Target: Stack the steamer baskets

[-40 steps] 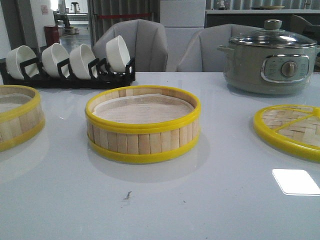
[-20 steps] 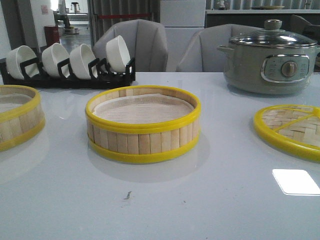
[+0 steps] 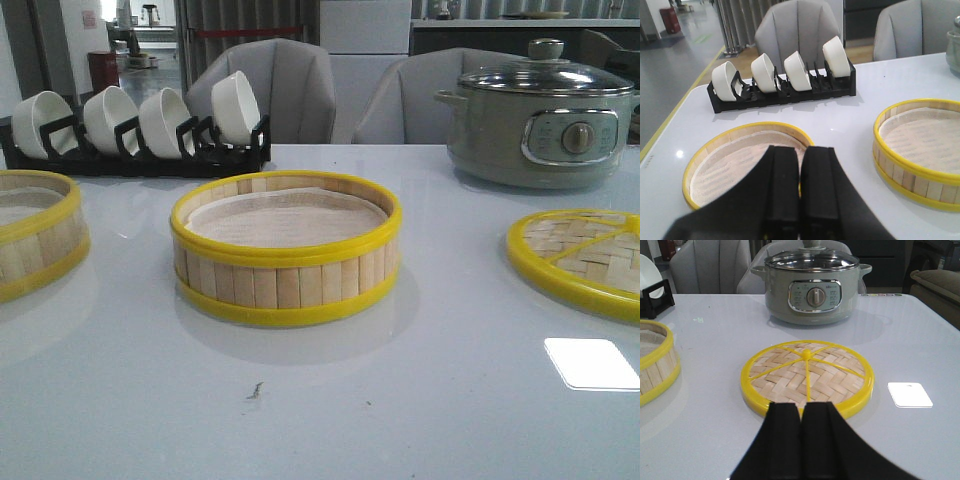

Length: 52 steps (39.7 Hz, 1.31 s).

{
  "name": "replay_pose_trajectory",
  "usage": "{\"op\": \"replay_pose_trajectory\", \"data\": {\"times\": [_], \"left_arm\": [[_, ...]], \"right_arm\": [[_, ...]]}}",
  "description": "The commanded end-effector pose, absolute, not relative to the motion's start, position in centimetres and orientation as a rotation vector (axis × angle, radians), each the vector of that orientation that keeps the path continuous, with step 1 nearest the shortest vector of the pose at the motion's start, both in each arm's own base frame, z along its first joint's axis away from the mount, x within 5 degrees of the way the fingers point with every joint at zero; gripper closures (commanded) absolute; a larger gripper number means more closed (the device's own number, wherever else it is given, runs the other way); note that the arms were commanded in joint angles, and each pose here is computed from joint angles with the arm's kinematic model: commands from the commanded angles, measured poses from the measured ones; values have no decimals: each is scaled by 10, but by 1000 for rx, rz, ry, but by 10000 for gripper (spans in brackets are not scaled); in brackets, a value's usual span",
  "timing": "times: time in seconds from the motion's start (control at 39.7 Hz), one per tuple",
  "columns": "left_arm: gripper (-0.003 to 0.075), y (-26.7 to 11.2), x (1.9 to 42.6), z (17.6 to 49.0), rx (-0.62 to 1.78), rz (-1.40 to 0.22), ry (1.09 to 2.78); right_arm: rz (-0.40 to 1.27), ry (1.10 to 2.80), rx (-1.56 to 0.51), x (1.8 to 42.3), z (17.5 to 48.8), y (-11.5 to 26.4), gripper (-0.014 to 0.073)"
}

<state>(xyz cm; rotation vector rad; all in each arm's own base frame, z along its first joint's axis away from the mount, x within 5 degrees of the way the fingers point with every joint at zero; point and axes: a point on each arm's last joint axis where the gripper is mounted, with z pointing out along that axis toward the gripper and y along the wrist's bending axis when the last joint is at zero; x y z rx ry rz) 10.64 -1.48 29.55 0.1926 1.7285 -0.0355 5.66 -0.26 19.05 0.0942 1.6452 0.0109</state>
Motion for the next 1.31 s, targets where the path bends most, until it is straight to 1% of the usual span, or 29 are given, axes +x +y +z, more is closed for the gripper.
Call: {"op": "replay_pose_trajectory", "data": {"times": [0.0, 0.1, 0.25, 0.4, 0.55, 0.76, 1.28], "left_arm": [[633, -20, 135, 344, 202, -29, 1723], [633, -22, 164, 378, 201, 0, 1786], [633, -25, 193, 421, 207, 39, 1772], [633, -26, 207, 444, 211, 66, 1742], [633, -26, 212, 447, 216, 79, 1742], [633, -23, 211, 440, 233, 137, 1818], [633, -22, 212, 440, 245, 160, 1808]], "right_arm": [[0, 1525, 88, 55, 204, -3, 539], [0, 1525, 88, 55, 204, -3, 539], [0, 1525, 88, 55, 204, -3, 539], [0, 1525, 88, 55, 204, -3, 539], [0, 1525, 88, 55, 204, -3, 539], [0, 1525, 88, 55, 204, -3, 539], [0, 1525, 88, 55, 204, -3, 539]]}}
